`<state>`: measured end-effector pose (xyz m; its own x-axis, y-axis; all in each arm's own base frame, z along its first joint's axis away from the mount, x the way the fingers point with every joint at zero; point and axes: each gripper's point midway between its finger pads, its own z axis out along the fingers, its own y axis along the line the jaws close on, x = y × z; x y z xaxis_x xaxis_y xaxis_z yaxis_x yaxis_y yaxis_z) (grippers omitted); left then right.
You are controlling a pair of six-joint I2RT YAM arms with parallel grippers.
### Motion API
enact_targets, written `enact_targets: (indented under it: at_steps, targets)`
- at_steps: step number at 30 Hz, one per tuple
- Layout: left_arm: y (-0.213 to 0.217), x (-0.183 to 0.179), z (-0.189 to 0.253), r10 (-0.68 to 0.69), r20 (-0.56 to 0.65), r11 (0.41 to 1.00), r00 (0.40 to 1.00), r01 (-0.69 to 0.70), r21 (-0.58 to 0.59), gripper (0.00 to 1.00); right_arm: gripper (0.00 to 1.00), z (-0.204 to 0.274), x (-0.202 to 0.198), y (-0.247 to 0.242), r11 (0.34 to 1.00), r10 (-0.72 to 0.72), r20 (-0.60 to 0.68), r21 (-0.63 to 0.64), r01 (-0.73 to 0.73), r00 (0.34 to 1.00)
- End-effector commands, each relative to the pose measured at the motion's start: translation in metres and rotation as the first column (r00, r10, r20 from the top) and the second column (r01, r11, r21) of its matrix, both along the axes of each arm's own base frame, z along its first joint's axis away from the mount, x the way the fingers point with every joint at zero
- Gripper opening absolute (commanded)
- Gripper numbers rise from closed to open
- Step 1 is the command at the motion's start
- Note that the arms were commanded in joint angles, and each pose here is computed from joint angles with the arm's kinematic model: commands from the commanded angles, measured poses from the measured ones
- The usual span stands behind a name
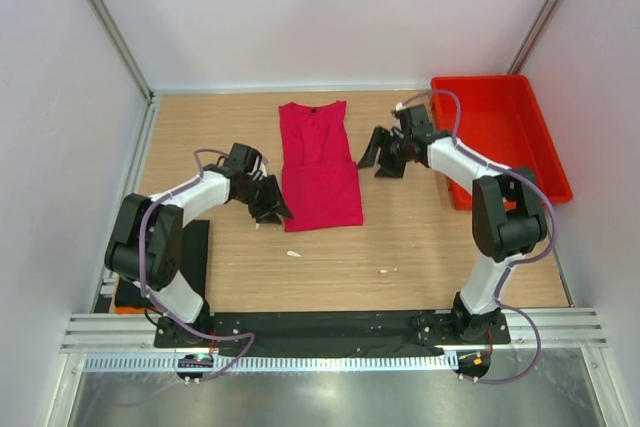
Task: Fold and stack the t-shirts
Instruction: Fold the tshirt
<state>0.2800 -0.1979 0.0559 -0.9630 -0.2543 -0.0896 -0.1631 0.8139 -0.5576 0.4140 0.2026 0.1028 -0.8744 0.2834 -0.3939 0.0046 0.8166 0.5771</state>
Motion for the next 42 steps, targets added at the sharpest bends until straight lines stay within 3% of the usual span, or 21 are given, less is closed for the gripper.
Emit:
enact_targets:
  at_steps: [1,5,7,15,25,29,35,37,42]
  targets:
    - [-0.006,-0.004,-0.001,0.045,-0.013,0.998,0.999,-0.046,-0.05,0.39,0.66,-0.011,-0.054,0.0,0.999,0.039,-0.105,0.025,-0.036,0.994]
    - [-0.007,-0.01,-0.012,0.178,-0.087,0.979,0.98,-0.186,-0.082,0.38,0.65,-0.023,-0.089,-0.009,0.998,-0.039,-0.163,0.043,0.047,0.986]
    - [-0.004,-0.01,-0.015,0.23,-0.099,0.969,0.968,-0.237,-0.068,0.38,0.65,-0.013,-0.093,-0.004,0.995,-0.059,-0.119,0.078,0.069,0.991]
    - [0.003,-0.013,-0.029,0.497,-0.166,0.851,0.851,-0.516,-0.094,0.43,0.68,-0.04,-0.129,0.01,0.938,-0.258,-0.165,0.194,0.287,0.952]
    - [-0.001,-0.018,-0.047,0.609,-0.193,0.769,0.77,-0.632,-0.094,0.39,0.62,-0.047,-0.121,0.006,0.871,-0.4,-0.101,0.266,0.412,0.911]
    - [0.012,-0.023,-0.049,0.672,-0.178,0.718,0.718,-0.692,-0.077,0.36,0.6,-0.054,-0.127,0.006,0.865,-0.406,-0.134,0.262,0.427,0.904]
    - [0.012,-0.022,-0.05,0.66,-0.167,0.734,0.732,-0.676,-0.062,0.38,0.58,-0.063,-0.131,0.013,0.895,-0.356,-0.157,0.226,0.384,0.921]
    - [0.015,-0.025,-0.051,0.644,-0.151,0.757,0.75,-0.653,-0.016,0.39,0.58,-0.077,-0.141,0.013,0.929,-0.303,-0.19,0.161,0.335,0.934]
    - [0.021,-0.028,-0.052,0.643,-0.153,0.762,0.75,-0.646,0.034,0.39,0.58,-0.079,-0.146,0.014,0.942,-0.274,-0.204,0.14,0.305,0.94]
